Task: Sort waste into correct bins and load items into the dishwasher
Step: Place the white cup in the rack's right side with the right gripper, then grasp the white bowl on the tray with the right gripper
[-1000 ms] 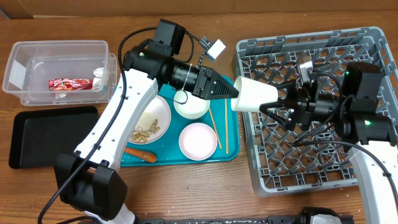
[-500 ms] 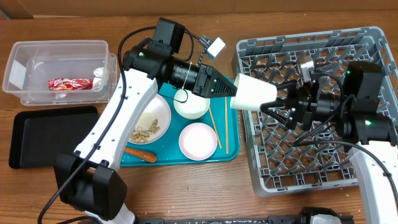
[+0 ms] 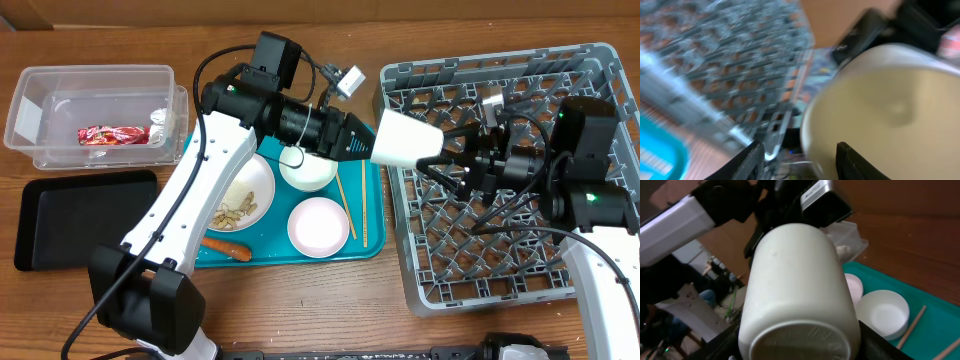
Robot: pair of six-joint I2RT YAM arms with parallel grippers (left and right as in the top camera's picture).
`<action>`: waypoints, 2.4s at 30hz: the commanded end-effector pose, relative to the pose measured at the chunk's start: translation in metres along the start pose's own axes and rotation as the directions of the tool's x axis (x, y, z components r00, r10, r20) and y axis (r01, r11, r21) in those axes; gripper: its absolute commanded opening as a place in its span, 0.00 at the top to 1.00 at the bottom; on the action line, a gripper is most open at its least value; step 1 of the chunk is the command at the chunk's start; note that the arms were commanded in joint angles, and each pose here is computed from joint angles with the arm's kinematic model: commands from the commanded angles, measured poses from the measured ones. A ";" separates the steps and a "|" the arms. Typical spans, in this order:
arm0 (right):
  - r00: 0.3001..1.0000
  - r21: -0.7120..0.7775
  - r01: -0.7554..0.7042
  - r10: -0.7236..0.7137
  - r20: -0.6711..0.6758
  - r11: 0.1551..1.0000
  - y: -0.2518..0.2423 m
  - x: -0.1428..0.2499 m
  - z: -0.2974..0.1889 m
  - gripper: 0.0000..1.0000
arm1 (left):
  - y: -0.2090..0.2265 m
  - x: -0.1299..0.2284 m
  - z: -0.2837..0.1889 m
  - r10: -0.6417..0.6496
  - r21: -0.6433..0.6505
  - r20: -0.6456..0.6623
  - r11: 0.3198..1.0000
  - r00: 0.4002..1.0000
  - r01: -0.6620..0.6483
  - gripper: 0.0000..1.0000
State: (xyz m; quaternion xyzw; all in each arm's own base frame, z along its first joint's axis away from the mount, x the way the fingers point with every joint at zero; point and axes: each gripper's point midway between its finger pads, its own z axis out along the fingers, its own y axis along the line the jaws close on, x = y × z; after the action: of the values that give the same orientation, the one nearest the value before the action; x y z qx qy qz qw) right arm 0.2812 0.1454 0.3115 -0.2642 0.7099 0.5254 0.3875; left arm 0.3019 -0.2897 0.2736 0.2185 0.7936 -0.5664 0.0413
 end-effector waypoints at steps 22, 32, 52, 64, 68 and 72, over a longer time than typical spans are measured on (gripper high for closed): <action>0.779 0.848 -0.459 0.338 0.527 -0.265 -0.108 0.055 -0.262 0.48 | 0.080 0.026 -0.224 0.058 -0.824 0.465 0.393 0.883 0.408 0.48; 0.576 0.708 -0.490 0.420 0.701 -0.509 -0.120 0.116 -0.313 0.44 | 0.079 0.022 -0.225 0.067 -0.819 0.479 0.395 0.876 0.417 0.48; 0.404 0.718 -0.500 0.602 0.688 -0.485 -0.151 0.165 -0.281 0.04 | 0.080 0.022 -0.225 0.066 -0.818 0.478 0.396 0.876 0.417 0.41; 0.672 0.760 -0.624 0.621 0.404 0.181 -0.143 0.031 -0.197 0.10 | 0.081 0.023 -0.226 0.066 -0.821 0.478 0.388 0.876 0.419 0.32; 0.783 0.759 -0.511 0.584 0.216 0.403 -0.130 0.003 -0.134 0.10 | 0.084 0.027 -0.231 0.059 -0.831 0.479 0.353 0.876 0.431 0.31; 0.845 0.734 -0.372 0.534 0.016 0.567 -0.118 -0.001 -0.059 0.10 | 0.090 0.039 -0.246 0.021 -0.809 0.541 0.286 0.840 0.514 0.24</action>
State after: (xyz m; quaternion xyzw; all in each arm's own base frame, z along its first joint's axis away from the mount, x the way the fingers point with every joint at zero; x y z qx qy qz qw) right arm 0.3542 0.0009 0.2477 0.1357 0.9367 0.2275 0.2290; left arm 0.3459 -0.0483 0.2656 -0.0713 0.9650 -0.0613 0.2449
